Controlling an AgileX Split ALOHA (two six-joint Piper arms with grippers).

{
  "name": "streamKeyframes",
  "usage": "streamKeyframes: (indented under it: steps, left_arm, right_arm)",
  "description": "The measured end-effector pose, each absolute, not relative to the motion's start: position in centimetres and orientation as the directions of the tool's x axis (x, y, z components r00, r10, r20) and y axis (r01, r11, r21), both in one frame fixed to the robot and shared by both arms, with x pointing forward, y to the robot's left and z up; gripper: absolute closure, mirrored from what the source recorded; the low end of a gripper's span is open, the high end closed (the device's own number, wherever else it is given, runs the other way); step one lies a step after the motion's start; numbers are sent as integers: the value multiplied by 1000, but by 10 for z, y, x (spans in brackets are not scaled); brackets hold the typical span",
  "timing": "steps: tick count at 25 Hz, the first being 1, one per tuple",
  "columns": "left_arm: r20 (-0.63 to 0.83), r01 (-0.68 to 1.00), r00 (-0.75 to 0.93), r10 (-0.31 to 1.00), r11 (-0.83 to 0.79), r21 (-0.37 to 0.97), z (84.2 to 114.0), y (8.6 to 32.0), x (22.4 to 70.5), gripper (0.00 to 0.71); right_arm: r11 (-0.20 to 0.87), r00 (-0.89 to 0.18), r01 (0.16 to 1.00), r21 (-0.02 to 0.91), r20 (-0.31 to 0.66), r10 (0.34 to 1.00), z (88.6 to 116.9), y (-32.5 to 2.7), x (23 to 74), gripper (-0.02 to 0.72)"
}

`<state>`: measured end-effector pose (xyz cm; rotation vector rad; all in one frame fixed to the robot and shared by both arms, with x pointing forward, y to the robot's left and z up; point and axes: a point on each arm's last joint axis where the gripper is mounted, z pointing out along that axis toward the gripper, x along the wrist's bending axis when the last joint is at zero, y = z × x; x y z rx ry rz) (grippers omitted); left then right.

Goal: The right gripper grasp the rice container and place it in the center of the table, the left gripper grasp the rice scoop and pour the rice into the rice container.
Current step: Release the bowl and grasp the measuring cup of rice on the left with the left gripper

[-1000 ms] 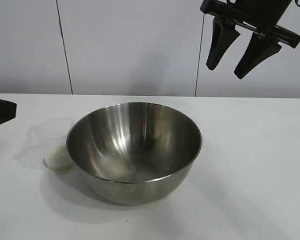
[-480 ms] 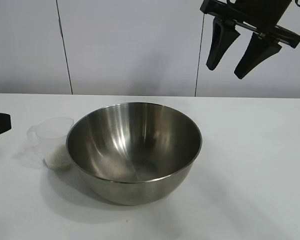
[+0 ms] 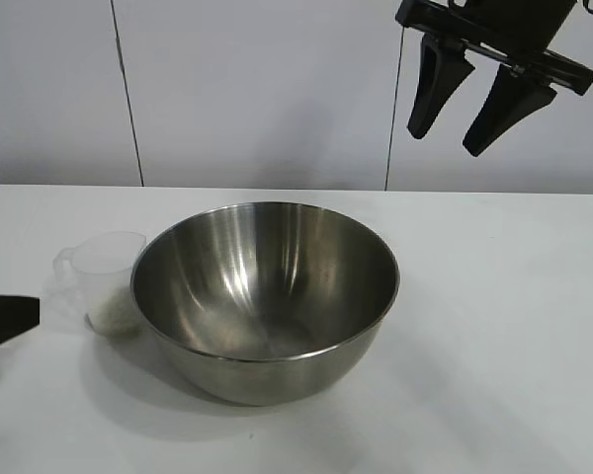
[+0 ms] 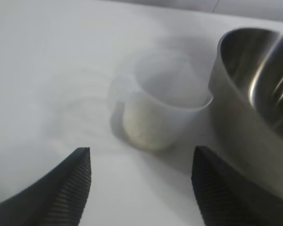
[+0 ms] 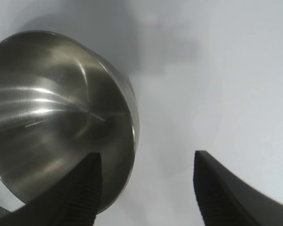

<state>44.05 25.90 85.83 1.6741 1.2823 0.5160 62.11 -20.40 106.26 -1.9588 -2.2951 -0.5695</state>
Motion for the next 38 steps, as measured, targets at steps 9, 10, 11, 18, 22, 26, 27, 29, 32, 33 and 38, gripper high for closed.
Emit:
streamKeyframes:
  steps: [9,10,11,18,22,26,27,29,32,33,38]
  left_arm:
    - [-110,448,320,941,-47,893,859,266,462,257]
    - [-107,442,319,942,-48,896,859,266,464,257]
    - [-106,438,319,942,-48,898,860,266,466,257]
    - [-67,394,336,939,-76,916,862,266,478,257]
    - [-36,367,369,929,-110,924,864,264,482,257]
    - [-30,361,383,923,-120,925,864,263,482,257]
    - [-29,361,383,923,-120,925,864,263,483,257]
    - [-29,369,387,922,-126,921,864,262,482,257]
    - [-26,400,403,915,-150,904,860,262,481,257]
    - [-26,402,404,915,-152,903,860,262,481,257]
    - [-23,404,403,915,-156,902,858,262,486,257]
  right_arm:
    - [118,-185,965,233,289,939,1063,-204,621,304]
    - [118,-185,965,234,289,939,1063,-204,621,304]
    - [118,-185,965,234,289,939,1063,-204,621,304]
    - [118,-185,965,234,289,939,1063,-204,621,304]
    - [117,-184,965,233,290,939,1063,-204,621,304]
    - [117,-184,965,234,291,939,1063,-204,621,304]
    - [116,-184,965,235,292,939,1063,-204,621,304]
    - [115,-184,965,236,293,938,1063,-204,622,304]
    - [115,-184,965,237,293,938,1063,-204,622,304]
    - [115,-184,964,238,293,938,1063,-204,622,304]
    - [114,-184,964,240,293,938,1063,-204,622,304]
